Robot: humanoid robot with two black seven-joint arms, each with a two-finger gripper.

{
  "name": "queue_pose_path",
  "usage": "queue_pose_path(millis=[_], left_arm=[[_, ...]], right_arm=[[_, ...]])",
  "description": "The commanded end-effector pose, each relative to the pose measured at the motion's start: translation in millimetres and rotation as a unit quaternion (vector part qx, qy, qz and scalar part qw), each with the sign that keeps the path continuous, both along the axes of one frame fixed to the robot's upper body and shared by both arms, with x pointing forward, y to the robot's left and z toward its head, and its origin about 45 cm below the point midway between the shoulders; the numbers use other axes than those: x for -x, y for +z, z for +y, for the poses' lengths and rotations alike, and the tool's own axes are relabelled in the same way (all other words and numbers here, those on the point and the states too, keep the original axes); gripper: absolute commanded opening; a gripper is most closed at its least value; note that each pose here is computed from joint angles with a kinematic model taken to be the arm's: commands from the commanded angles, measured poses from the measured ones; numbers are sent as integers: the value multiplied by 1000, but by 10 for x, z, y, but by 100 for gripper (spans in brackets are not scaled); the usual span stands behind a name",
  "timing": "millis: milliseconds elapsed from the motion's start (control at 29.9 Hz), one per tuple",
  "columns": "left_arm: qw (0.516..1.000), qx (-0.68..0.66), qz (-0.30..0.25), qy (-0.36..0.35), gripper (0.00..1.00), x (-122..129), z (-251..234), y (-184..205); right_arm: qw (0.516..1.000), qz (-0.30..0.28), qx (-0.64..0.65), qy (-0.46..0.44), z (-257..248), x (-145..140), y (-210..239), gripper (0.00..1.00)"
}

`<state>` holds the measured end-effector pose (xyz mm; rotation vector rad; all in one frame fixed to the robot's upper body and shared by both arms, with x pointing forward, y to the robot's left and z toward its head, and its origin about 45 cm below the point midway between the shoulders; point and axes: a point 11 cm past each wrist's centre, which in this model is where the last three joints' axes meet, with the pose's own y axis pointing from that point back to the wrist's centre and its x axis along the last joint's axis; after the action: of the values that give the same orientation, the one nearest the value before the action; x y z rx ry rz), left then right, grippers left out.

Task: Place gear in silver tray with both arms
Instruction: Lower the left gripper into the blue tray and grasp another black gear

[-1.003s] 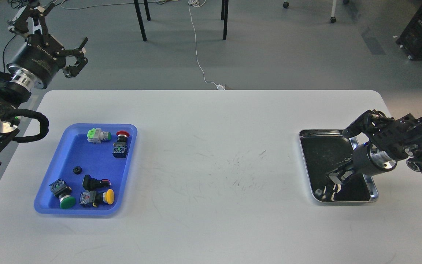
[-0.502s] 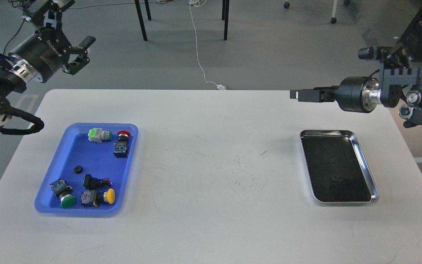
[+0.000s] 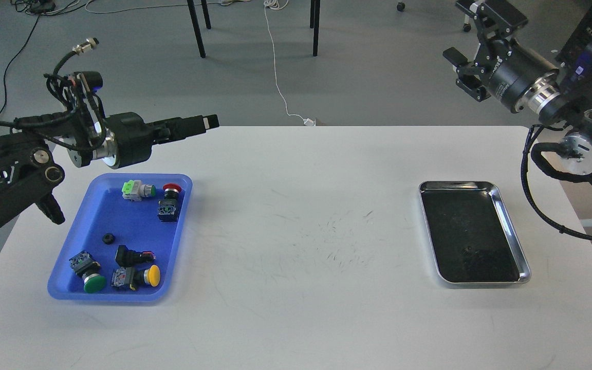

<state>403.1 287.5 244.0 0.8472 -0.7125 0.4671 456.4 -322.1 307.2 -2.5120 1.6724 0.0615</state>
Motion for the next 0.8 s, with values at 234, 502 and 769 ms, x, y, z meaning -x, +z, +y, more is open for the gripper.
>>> queue_pose_path(millis=[234,502,769], left_arm=[[968,-239,1,-80,76,380,525,-526],[937,-337,13,-91,66,556,1029,-774],[936,-340,42,-79,63,719,1190,-954]], right_arm=[[948,59,-309,-48,-531,629,-813,98],[940,59,-332,-60,-578,725,-924,98],[934,46,-350,-63,-555,684,-880,98]])
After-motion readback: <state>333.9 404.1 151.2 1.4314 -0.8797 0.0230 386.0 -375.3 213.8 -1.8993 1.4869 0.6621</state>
